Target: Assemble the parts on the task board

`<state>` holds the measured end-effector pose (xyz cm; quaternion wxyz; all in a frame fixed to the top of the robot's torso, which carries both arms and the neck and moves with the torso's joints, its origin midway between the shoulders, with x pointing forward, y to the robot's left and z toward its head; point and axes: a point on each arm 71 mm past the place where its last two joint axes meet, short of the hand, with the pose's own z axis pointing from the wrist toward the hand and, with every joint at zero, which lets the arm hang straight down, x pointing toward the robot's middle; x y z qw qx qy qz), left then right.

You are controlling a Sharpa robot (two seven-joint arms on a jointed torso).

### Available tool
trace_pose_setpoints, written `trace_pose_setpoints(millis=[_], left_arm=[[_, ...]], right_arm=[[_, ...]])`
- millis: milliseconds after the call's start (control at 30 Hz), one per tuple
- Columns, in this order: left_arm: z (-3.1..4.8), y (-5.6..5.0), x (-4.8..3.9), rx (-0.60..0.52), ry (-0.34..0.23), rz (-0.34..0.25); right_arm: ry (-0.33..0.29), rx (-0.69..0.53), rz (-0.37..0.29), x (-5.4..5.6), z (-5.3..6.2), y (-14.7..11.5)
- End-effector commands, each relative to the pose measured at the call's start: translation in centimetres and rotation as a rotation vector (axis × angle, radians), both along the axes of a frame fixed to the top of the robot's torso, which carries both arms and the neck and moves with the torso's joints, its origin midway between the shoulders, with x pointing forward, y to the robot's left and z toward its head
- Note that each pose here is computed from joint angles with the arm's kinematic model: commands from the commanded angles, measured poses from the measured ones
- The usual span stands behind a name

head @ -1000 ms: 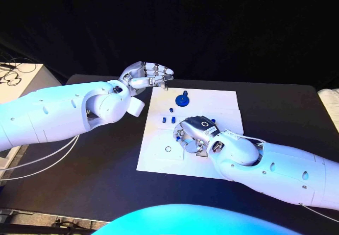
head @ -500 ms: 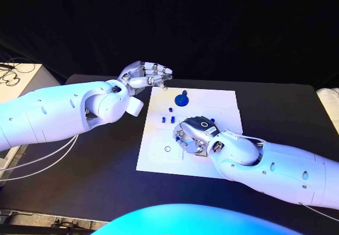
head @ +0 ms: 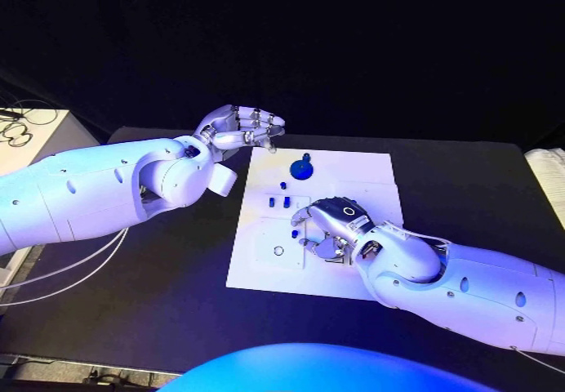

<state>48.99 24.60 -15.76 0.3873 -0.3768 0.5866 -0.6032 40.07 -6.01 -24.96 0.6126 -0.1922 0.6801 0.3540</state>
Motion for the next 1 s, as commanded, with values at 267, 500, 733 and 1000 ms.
trace_pose_setpoints(millis=[267,500,733,1000], left_arm=[[0.10,0.0,0.04,-0.013,0.004,-0.014],[0.06,0.0,0.08,-0.014,0.005,-0.019],[0.05,-0.1,0.10,-0.015,0.005,-0.022],[0.03,-0.1,0.10,-0.015,0.008,-0.024]], right_arm=[[0.028,0.084,-0.067,0.2,2.6,-2.8],[0.081,0.041,-0.135,2.0,4.8,-6.1],[0.078,-0.118,-0.187,4.0,5.4,-9.2],[0.045,-0.181,-0.203,5.0,5.3,-10.0]])
